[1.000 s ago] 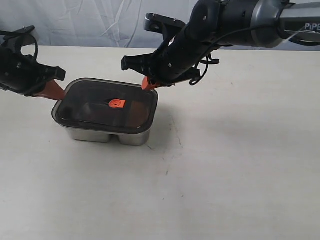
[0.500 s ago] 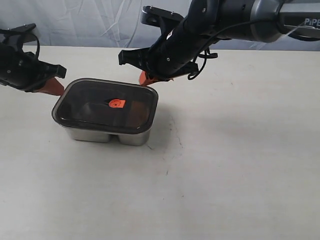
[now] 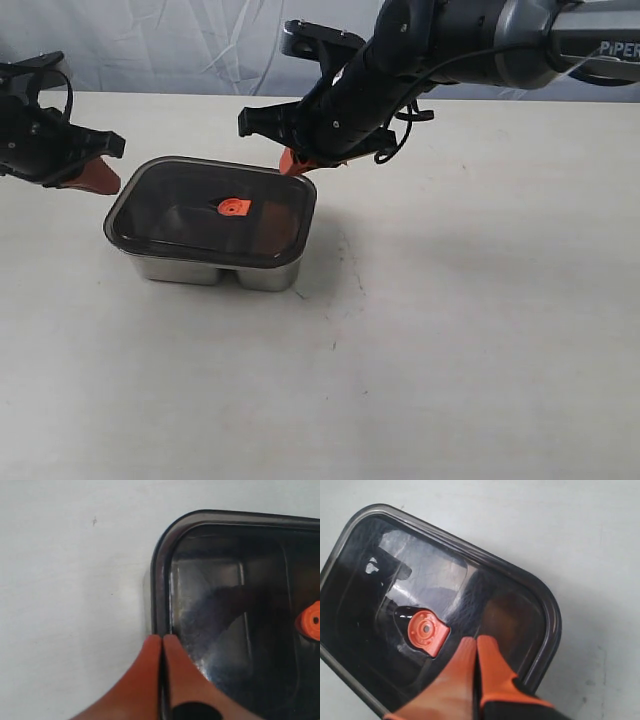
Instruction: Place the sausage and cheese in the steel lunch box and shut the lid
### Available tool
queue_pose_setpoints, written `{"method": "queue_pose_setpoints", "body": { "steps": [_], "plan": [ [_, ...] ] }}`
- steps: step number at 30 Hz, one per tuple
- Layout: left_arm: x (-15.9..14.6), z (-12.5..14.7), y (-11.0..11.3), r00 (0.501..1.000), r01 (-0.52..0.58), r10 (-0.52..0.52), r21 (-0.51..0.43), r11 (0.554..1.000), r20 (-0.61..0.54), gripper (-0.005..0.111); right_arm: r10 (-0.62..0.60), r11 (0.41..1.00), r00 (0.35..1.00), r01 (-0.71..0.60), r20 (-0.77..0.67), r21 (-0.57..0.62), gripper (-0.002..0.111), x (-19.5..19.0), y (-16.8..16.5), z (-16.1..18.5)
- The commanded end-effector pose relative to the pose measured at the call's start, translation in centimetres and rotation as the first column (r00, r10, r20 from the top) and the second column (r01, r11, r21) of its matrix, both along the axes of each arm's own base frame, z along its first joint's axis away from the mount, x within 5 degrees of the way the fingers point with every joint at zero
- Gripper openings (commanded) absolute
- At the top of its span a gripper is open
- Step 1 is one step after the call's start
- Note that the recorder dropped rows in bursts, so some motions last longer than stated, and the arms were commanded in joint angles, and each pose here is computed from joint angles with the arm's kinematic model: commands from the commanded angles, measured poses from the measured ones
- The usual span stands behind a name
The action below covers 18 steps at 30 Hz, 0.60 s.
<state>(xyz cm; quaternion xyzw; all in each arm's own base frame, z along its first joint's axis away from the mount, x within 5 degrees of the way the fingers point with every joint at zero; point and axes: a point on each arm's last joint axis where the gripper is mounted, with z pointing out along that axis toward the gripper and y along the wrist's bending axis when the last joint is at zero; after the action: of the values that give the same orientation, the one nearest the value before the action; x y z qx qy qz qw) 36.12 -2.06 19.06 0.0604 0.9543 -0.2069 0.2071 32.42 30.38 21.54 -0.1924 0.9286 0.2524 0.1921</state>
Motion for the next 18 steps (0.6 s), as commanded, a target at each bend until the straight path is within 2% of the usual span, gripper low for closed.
{"method": "queue_pose_setpoints", "body": {
  "steps": [1, 8, 16, 18],
  "plan": [
    [0.1, 0.1, -0.8, 0.999, 0.033, -0.033, -0.019, 0.999, 0.004, 0.000, 0.007, 1.000, 1.000, -0.007, 0.022, 0.001, -0.001, 0.2, 0.0, 0.3],
    [0.2, -0.8, -1.4, 0.999, 0.044, -0.045, -0.025, 0.999, -0.026, 0.000, 0.012, 1.000, 1.000, -0.012, 0.022, -0.002, -0.001, 0.2, 0.0, 0.3],
    [0.2, -0.5, -1.9, 0.998, 0.063, -0.064, -0.030, 0.998, -0.010, 0.000, 0.015, 1.000, 1.000, -0.015, 0.003, -0.008, -0.001, 0.0, -0.1, 0.2],
    [0.2, -0.1, -1.8, 0.997, 0.072, -0.072, -0.007, 0.997, 0.005, 0.000, 0.027, 0.999, 1.000, -0.027, -0.008, -0.019, -0.001, -0.1, -0.1, 0.1]
  ]
}}
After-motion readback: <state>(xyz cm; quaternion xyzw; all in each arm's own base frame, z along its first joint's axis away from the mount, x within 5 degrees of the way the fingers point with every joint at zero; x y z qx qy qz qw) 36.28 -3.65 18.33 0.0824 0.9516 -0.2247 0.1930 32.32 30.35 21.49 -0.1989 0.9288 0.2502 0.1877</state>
